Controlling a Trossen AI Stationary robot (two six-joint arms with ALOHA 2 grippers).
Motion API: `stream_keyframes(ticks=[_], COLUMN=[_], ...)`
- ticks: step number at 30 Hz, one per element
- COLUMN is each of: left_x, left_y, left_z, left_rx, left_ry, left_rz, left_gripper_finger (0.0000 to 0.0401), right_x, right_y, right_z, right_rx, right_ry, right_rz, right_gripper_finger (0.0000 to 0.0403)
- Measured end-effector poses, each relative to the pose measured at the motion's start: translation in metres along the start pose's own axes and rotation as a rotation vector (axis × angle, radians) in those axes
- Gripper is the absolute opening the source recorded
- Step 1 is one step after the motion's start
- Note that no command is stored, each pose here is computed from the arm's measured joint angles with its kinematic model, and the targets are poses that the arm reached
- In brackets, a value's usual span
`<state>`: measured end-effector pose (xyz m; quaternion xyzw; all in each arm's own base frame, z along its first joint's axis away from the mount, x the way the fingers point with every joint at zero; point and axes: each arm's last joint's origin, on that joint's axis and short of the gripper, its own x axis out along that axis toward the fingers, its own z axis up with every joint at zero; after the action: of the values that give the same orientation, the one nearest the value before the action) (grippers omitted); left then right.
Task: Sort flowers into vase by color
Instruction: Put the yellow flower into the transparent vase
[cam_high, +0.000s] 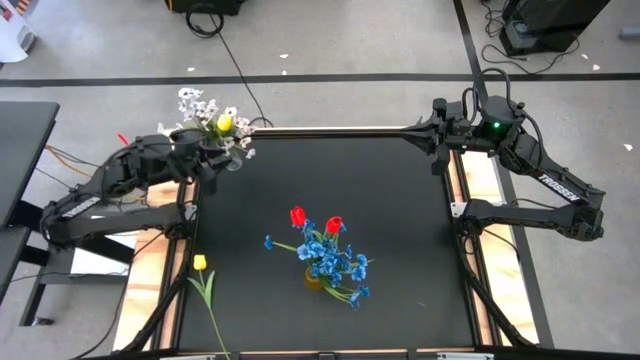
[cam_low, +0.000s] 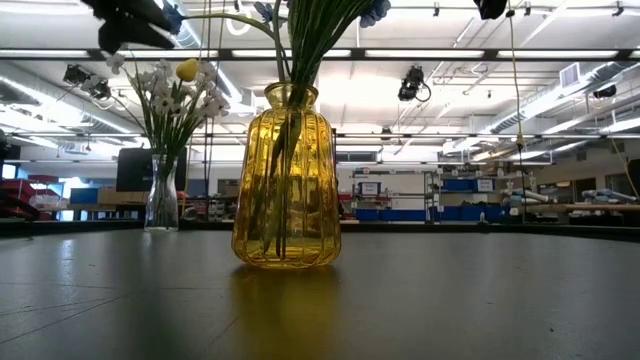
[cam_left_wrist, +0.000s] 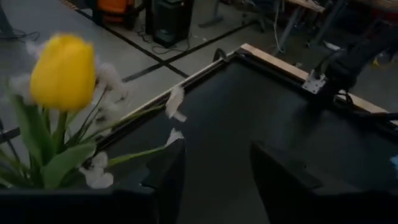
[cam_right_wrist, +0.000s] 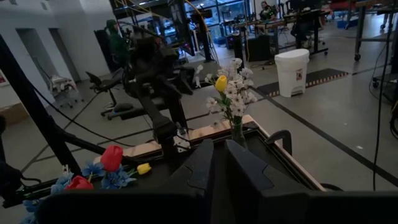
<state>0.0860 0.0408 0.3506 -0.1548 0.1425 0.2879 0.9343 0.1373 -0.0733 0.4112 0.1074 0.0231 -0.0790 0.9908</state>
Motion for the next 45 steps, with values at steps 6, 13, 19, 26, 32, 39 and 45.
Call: stream_keyframes(ticks=[6, 13, 19, 26, 32, 39, 45], left_x=[-0.022, -0.037, -0.021, 0.008, 0.023, 0.026, 0.016], left_y=[-0.006, -0.007, -0.014, -0.029, -0.045, -0.061, -0.075], left_z=[0.026, 0.020, 0.005, -0.014, -0.031, -0.058, -0.080], left_rx=[0.003, -0.125, -0.222, -0.243, -0.383, -0.569, -0.660], left_ry=[0.117, 0.356, 0.487, 0.658, 0.790, 0.931, 1.018], left_rz=[-0.019, -0.060, -0.082, -0.060, 0.020, 0.139, 0.215], left_gripper_finger=[0.0175, 0.0171, 0.0171, 0.0171, 0.0171, 0.0171, 0.0171], right_x=[0.000, 0.004, 0.038, 0.087, 0.094, 0.074, 0.052], right_y=[0.000, -0.001, -0.007, 0.006, 0.020, 0.029, 0.033], right_z=[0.000, 0.007, -0.007, -0.040, -0.046, -0.033, -0.024], right_rx=[-0.001, 0.155, 0.329, 0.388, 0.377, 0.354, 0.330], right_ry=[-0.002, -0.071, 0.049, 0.249, 0.263, 0.189, 0.141], right_rz=[0.001, 0.013, 0.063, 0.181, 0.170, 0.176, 0.197], right_gripper_finger=[0.0048, 0.0048, 0.0048, 0.0048, 0.0047, 0.0046, 0.0046])
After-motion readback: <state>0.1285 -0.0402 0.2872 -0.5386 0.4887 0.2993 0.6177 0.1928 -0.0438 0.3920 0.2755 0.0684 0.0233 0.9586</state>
